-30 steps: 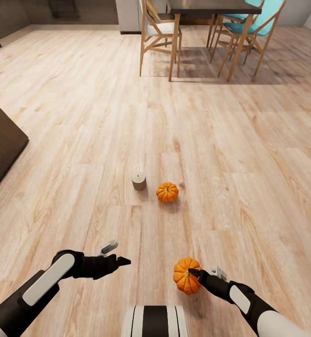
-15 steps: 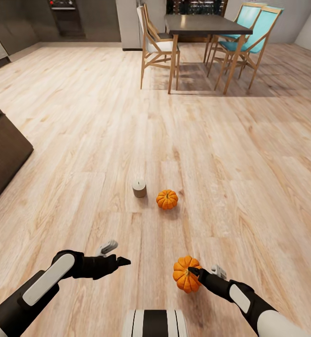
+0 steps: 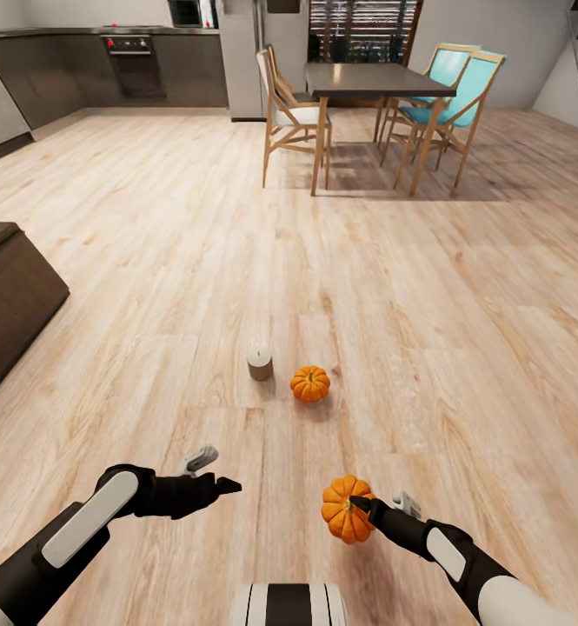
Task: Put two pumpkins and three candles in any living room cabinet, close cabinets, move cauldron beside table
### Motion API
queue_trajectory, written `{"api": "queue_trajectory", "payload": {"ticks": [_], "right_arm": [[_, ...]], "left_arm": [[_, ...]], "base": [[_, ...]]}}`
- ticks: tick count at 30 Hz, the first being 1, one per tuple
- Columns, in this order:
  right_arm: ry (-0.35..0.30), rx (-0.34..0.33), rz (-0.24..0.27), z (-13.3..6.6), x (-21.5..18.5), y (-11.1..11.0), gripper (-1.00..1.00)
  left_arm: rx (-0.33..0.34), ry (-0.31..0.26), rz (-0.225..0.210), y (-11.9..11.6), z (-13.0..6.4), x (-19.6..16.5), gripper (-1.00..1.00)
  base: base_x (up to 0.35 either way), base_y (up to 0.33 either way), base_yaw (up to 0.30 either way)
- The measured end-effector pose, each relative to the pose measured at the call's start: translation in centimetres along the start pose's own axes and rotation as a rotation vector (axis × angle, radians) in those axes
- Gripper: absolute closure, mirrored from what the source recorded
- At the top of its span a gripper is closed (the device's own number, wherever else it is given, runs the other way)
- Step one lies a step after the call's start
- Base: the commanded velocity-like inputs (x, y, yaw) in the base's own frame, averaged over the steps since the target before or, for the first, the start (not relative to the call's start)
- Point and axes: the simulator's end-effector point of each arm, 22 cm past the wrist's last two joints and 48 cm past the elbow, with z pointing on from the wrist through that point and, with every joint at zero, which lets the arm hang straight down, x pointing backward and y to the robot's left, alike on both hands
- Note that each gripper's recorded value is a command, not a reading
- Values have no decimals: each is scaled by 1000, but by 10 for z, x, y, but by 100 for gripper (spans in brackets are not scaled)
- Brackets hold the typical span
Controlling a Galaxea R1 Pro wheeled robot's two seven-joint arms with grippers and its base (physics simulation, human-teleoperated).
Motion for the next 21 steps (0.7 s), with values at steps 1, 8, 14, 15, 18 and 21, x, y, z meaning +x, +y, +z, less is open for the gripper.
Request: {"api": "queue_trajectory", "payload": {"ticks": [1,8,14,15,18,21], "right_arm": [[-2,-2,-2,-1,-1,2,100],[-17,-16,-12,-8,-10,13,100],[-35,-29,-24,-14,-17,22,100],[-37,-31,-26,-15,-19,24,100],[-46,-37,-30,-18,-23,29,100],[-52,-44,-34,-22,-26,34,100]], "left_arm": [[-1,-5,2,-1,-2,-1,-100],[-21,-30,1,2,-12,-8,-100],[-91,-25,-28,26,-14,-6,-100],[-97,-27,-28,27,-15,-7,-100],[-106,-38,-24,28,-20,-9,-100],[-109,-51,-19,27,-26,-13,-100]], "base": [[0,0,0],[0,0,0],[0,0,0],[0,0,0],[0,0,0],[0,0,0]]}}
